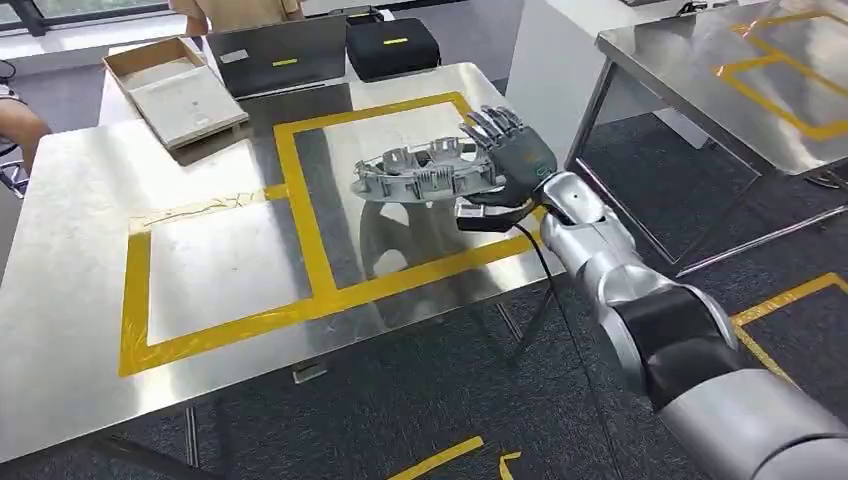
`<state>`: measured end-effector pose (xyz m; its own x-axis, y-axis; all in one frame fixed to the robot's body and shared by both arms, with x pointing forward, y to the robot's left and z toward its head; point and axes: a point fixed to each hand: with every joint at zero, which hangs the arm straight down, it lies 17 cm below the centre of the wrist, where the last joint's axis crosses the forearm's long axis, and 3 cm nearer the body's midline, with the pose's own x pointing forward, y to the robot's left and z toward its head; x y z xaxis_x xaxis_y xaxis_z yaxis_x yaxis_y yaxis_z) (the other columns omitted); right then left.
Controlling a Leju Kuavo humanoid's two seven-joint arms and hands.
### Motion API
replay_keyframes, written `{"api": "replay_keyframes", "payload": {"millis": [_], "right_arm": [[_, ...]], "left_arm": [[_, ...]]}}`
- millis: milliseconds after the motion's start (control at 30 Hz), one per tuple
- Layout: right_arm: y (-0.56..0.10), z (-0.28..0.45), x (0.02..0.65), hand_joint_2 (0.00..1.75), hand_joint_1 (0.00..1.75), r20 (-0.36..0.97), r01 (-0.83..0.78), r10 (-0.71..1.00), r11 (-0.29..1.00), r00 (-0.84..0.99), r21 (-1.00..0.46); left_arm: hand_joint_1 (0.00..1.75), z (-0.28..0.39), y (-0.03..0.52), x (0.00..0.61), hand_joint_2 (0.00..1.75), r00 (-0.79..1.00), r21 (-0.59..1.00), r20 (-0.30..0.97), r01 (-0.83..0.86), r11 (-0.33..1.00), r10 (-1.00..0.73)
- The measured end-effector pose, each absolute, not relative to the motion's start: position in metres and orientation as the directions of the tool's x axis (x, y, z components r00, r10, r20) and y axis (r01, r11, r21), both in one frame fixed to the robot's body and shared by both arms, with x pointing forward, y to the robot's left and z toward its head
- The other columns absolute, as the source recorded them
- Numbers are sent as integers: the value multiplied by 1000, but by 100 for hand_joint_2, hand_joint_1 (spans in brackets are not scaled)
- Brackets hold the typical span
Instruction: Take the parts from the cabinet and place them on the table.
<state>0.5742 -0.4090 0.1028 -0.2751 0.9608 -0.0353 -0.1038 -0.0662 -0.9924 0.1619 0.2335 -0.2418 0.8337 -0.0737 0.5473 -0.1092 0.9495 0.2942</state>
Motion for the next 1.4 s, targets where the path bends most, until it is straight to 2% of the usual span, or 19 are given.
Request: {"api": "replay_keyframes", "payload": {"millis": [200, 567, 667, 733, 1067, 1400], "right_arm": [[-390, 116, 583, 0, 0, -6, -103, 945, -42, -327, -994], [-310, 157, 596, 0, 0, 68, -39, 867, 57, -493, -998], [-285, 180, 598, 0, 0, 233, -74, 822, 229, -520, -971], [-263, 194, 597, 0, 0, 280, -86, 777, 282, -564, -956], [-196, 200, 575, 0, 0, 265, -116, 658, 262, -704, -958], [-174, 196, 564, 0, 0, 247, -126, 617, 233, -747, -964]], "left_arm": [[0, -240, 234, 167, 0, 829, 291, 555, -116, 950, -69], [0, -242, 240, 164, 0, 837, 298, 545, -131, 945, -55], [0, -243, 246, 162, 0, 840, 308, 541, -149, 940, -45], [0, -243, 250, 161, 0, 840, 312, 542, -158, 937, -39], [0, -247, 257, 147, 0, 858, 322, 514, -189, 928, -4], [0, -247, 264, 145, 0, 854, 329, 520, -203, 922, 3]]}}
